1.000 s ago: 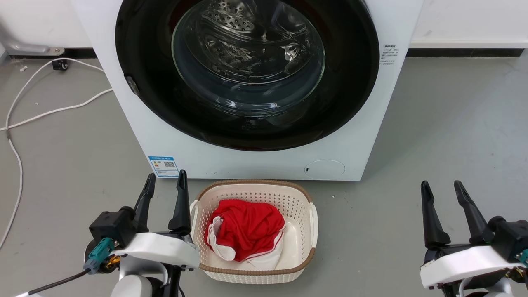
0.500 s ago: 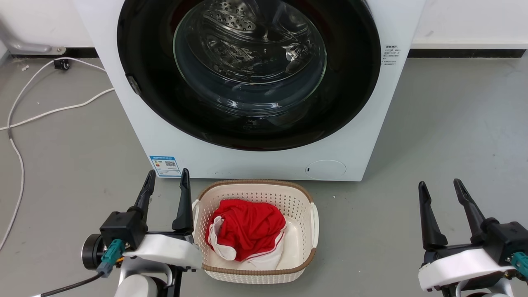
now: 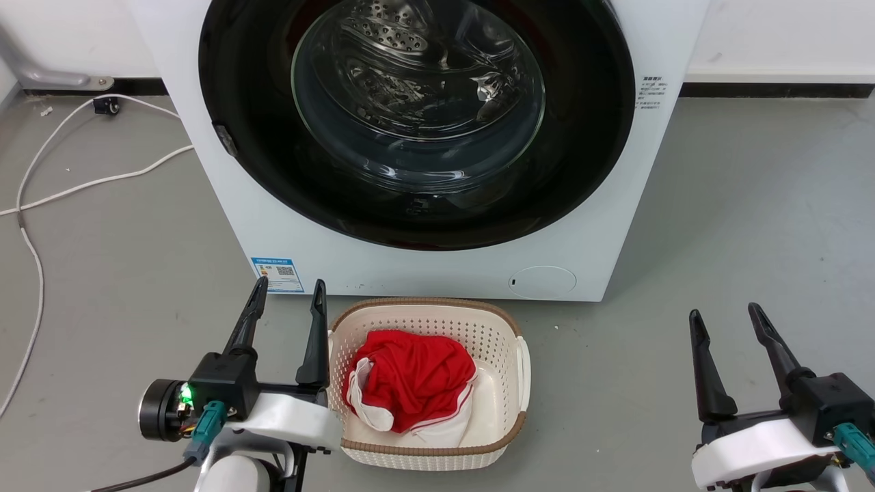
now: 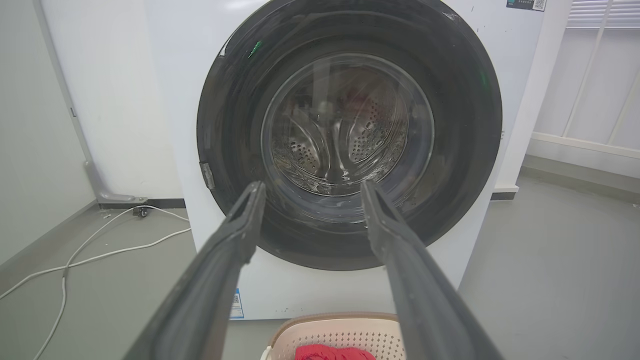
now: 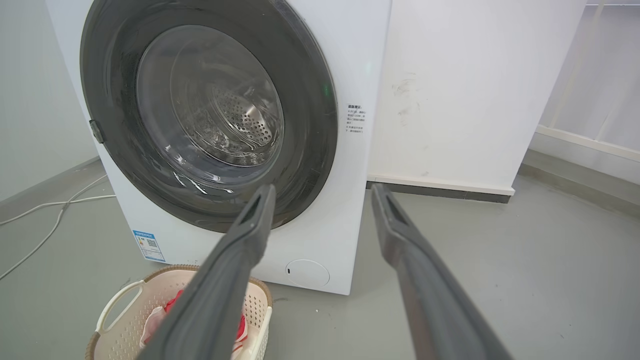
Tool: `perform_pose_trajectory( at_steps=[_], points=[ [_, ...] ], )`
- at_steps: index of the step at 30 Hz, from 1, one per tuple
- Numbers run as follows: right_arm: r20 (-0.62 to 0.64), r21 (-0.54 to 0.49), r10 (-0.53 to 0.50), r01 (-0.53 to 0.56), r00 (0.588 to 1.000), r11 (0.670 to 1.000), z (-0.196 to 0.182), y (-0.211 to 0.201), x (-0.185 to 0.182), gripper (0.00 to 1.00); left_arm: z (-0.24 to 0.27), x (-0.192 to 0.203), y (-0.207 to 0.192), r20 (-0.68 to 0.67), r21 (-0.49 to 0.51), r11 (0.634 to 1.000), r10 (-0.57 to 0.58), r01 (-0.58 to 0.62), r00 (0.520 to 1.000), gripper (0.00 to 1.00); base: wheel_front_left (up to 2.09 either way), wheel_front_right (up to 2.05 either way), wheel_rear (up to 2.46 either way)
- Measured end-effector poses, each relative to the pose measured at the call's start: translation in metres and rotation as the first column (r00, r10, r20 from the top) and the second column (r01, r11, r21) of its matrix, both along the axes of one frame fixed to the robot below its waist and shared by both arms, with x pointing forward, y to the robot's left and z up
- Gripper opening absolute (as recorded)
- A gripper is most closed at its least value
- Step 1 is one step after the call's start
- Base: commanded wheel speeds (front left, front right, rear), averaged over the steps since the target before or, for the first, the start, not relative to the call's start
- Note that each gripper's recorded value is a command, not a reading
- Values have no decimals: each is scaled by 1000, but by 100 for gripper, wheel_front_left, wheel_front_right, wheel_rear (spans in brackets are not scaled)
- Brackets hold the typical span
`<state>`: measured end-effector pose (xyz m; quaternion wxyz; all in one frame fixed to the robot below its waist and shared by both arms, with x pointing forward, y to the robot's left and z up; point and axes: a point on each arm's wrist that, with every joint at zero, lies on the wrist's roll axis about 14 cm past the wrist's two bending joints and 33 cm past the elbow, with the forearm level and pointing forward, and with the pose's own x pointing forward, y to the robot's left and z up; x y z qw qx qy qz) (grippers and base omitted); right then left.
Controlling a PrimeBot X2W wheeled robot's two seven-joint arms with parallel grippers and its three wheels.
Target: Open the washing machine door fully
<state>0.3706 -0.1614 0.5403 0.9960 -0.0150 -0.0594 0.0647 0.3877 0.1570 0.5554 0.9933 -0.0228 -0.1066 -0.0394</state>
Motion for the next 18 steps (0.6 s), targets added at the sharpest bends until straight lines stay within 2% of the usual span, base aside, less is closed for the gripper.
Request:
perform_pose_trajectory(
  at_steps=[10, 18],
  points=[
    [-5, -13, -16, 16, 1000, 1000, -4, -5, -1, 100, -1, -2, -2, 10, 49, 999, -8, 8, 1000, 100, 0, 0, 0],
    [-17, 10, -20, 20, 1000, 1000, -8, -7, -2, 100, -4, -2, 0, 0, 42, 999, -4, 4, 1000, 100, 0, 0, 0]
  ],
)
